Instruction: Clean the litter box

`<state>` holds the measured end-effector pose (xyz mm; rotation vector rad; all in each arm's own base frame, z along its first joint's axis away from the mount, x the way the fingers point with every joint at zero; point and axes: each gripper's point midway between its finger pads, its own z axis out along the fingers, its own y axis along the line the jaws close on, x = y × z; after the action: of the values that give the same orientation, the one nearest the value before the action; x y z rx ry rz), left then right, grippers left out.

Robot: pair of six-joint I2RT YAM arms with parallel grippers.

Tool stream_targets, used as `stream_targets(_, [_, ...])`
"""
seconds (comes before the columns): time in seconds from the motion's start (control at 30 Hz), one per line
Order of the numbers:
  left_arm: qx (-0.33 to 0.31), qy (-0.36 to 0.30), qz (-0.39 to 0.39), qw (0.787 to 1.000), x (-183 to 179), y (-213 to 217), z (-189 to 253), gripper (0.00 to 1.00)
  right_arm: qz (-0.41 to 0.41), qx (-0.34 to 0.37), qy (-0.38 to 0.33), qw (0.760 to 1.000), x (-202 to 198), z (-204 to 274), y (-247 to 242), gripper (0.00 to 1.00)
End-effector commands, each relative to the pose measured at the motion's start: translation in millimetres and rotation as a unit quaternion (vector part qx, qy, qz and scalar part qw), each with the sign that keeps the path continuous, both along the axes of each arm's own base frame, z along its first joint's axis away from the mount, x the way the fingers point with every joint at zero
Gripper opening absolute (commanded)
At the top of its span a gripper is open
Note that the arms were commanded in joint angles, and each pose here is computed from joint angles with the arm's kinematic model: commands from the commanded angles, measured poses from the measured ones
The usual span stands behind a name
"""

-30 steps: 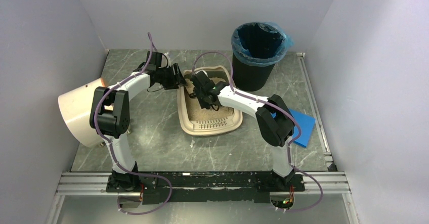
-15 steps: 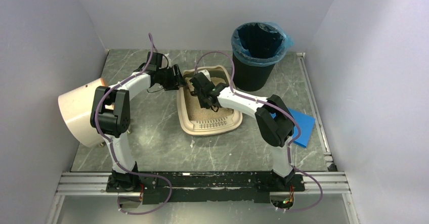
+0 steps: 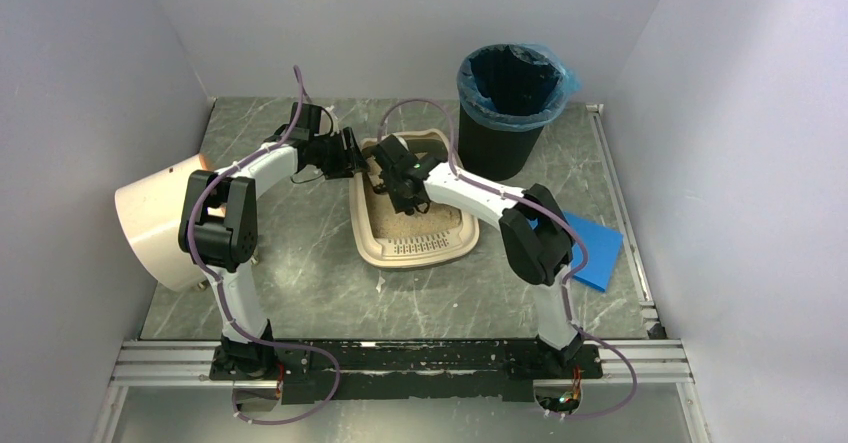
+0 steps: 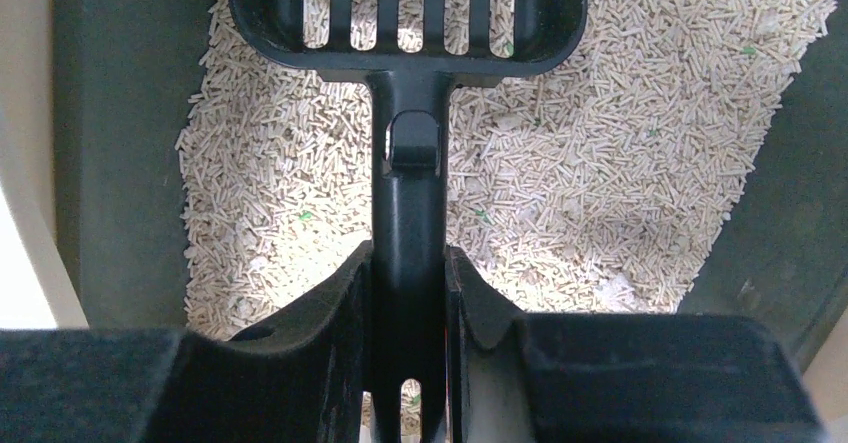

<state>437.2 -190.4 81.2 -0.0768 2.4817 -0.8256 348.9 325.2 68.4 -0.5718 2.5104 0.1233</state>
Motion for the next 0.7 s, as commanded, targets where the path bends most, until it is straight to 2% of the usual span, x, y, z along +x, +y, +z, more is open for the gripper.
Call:
stream_targets(0.0, [-0.007, -0.011, -0.009, 1.0, 0.7, -5.7, 5.8, 0.61, 0.03, -0.031, 0.043, 0.998, -9.2, -11.8, 2.5, 0.0])
stream_targets(0.17, [-0.002, -0.006, -0.009, 1.0, -0.6, -4.4, 2.5, 0.61, 0.024, -0.047, 0.049, 0.997, -2.8, -17.9, 5.8, 0.0])
stream_targets(0.33, [-0.007, -0.005, -0.01, 1.0, -2.1, -7.0, 1.4, 0.6, -0.002, 0.009, -0.038, 0.999, 23.5, 2.1, 19.2, 0.0])
stream_targets(0.47, [0.001, -0.003, -0.011, 1.0, -2.9, -5.4, 0.0, 0.6, -0.029, 0.036, -0.081, 0.996, 31.6, 10.5, 16.4, 0.0])
stream_targets(0.67, [0.0, -0.002, -0.005, 1.0, -2.2, -4.9, 0.8, 0.6, -0.033, 0.031, -0.085, 0.995, 27.9, -1.2, 8.9, 0.0])
